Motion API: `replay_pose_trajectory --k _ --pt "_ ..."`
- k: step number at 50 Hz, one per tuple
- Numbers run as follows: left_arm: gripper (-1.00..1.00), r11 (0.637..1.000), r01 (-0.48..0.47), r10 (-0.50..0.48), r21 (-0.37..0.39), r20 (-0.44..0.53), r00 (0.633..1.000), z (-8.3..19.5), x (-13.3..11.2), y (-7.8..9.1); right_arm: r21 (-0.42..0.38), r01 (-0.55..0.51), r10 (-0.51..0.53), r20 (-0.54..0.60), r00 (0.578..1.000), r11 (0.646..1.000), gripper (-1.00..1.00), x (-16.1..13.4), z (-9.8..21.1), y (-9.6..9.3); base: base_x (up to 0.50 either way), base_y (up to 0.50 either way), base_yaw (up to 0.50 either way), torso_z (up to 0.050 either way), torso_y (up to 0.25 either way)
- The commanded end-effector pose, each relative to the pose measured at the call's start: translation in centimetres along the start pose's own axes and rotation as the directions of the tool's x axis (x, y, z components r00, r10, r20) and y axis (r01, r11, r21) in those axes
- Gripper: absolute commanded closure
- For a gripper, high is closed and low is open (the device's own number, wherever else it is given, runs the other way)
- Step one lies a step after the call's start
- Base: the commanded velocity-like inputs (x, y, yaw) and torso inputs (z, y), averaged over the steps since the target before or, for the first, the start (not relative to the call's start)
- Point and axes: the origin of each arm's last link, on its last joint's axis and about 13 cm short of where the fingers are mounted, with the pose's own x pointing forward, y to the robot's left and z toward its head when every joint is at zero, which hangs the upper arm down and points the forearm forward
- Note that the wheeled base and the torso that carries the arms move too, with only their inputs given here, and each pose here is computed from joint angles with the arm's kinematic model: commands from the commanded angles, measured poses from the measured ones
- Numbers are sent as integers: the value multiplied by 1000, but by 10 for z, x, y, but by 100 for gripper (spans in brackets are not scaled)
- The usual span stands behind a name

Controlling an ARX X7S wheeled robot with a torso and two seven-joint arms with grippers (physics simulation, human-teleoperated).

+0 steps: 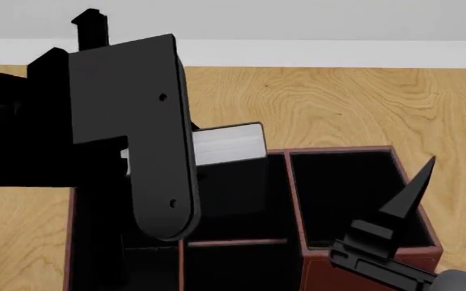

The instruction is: Pick up the book and place it in the back compartment of the caddy.

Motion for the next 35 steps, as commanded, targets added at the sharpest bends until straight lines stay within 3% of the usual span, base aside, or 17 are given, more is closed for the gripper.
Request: replay_pose_trajectory --k 1,16,35 --pt "100 999 -51 51 16 26 998 2 9 14 -4 16 -16 4 1000 1000 -100 0 -1 -3 0 0 0 0 0" --pt "100 1000 -19 19 2 20 1000 2 27 30 10 40 -39 -14 999 999 -100 -4 -6 -11 0 0 0 1 1" --pt "100 1000 21 -21 8 -10 1000 -5 44 27 12 47 -46 -28 999 999 -100 -4 -7 -11 0 0 0 0 2"
